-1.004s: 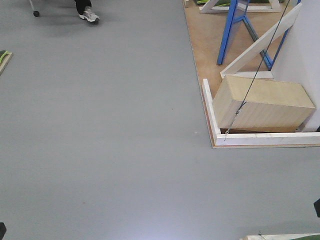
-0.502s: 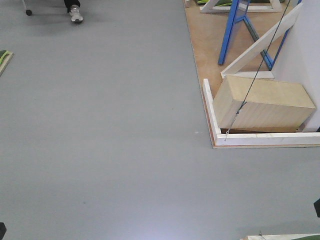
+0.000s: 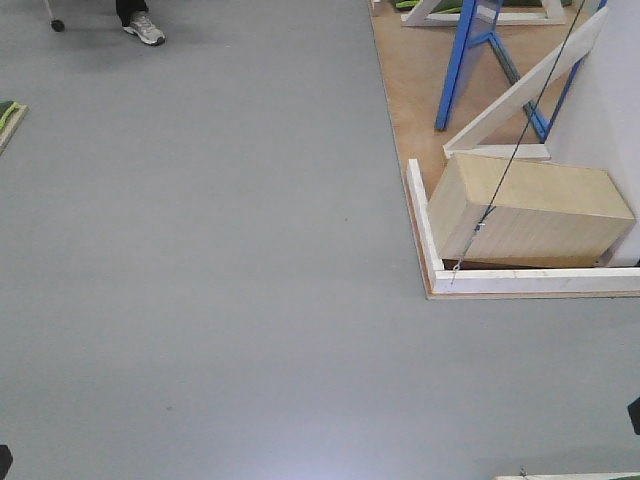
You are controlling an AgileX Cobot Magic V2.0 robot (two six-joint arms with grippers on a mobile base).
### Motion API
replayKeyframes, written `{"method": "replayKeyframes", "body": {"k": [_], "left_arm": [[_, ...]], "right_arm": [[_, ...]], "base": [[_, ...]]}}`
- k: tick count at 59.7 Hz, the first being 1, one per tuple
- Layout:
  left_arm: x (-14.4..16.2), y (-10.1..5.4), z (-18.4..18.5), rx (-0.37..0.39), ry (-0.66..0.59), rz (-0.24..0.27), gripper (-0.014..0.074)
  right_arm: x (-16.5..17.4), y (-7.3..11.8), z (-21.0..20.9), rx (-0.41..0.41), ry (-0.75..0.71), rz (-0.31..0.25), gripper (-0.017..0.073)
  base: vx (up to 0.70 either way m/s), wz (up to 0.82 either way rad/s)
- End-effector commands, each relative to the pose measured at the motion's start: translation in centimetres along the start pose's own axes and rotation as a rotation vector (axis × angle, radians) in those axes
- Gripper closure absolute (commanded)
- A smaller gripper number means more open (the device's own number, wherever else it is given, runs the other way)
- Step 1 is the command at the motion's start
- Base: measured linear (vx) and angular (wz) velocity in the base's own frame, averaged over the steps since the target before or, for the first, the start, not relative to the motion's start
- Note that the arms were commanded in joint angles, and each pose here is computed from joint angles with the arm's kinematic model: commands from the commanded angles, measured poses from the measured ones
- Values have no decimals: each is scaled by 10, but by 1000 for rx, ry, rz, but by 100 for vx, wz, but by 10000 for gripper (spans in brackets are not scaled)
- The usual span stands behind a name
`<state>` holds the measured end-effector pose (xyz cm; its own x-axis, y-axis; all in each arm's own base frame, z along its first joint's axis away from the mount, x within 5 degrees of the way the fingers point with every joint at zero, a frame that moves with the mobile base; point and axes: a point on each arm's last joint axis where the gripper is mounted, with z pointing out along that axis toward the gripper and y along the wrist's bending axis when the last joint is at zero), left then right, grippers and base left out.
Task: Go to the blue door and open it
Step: 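Drive the base forward toward the blue-framed door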
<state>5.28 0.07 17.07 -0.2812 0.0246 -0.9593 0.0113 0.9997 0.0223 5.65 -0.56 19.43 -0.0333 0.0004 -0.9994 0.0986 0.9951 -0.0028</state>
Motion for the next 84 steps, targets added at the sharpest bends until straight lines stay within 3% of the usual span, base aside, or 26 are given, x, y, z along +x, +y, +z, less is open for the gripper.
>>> {"method": "replayKeyframes", "body": {"k": [1,84], "left_arm": [[-18,0,-5,5,-122,-3,523],[-18,0,-5,5,-122,-3,523]], "right_arm": [[-5,0,-1,2,-83,-12,564],[-5,0,-1,2,-83,-12,564]], "base": [[5,-1],[10,0]]}}
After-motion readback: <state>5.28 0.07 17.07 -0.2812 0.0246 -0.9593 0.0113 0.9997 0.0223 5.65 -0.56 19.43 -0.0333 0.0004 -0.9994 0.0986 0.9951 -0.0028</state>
